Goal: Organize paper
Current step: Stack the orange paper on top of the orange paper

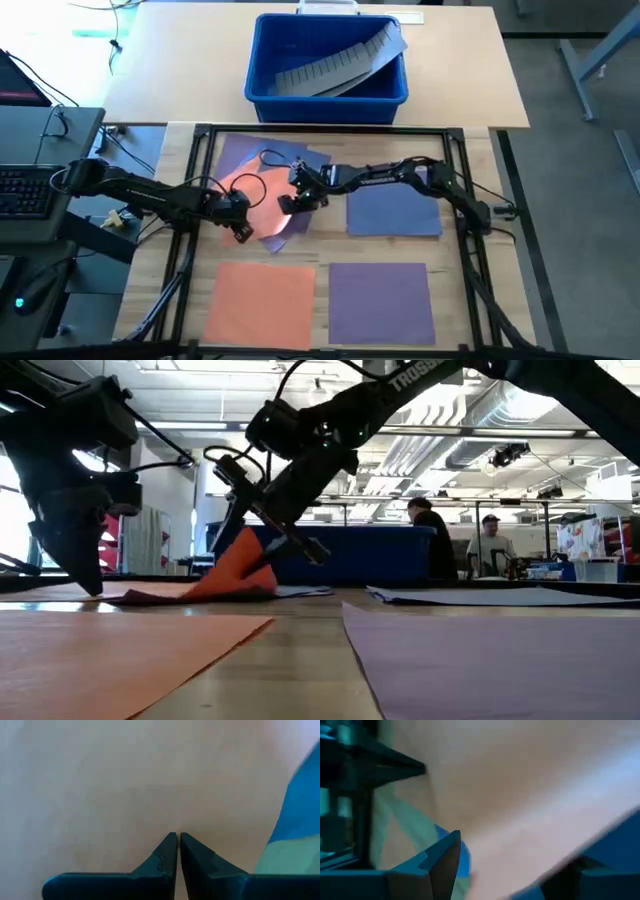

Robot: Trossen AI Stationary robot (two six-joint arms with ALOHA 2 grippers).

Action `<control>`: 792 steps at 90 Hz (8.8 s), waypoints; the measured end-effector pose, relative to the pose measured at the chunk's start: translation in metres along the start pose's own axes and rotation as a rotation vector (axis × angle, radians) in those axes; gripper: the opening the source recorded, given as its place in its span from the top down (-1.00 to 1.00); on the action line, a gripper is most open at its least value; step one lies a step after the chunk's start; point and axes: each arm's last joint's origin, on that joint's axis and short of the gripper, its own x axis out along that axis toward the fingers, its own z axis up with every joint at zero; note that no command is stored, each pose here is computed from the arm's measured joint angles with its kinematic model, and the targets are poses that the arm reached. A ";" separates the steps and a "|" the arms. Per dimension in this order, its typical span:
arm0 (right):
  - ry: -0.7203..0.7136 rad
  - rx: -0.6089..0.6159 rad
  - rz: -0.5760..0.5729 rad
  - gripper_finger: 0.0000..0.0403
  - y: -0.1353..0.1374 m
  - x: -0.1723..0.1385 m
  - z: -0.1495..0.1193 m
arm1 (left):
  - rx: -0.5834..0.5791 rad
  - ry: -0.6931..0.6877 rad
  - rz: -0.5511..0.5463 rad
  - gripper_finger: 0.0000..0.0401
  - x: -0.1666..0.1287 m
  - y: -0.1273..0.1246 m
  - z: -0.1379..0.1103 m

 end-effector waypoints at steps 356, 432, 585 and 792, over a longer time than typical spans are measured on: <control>-0.228 0.390 0.101 1.00 0.128 0.051 -0.352 | 0.305 -0.120 -0.338 1.00 -0.224 -0.110 0.010; -0.255 0.555 0.115 1.00 0.126 0.050 -0.352 | 0.296 -0.124 -0.336 1.00 -0.224 -0.110 0.010; -0.421 0.583 0.009 1.00 0.128 0.033 -0.277 | 0.283 0.068 -0.891 1.00 -0.101 -0.181 -0.103; -0.736 0.350 0.270 1.00 0.155 0.000 -0.328 | -0.057 0.340 0.066 1.00 -0.083 -0.138 -0.170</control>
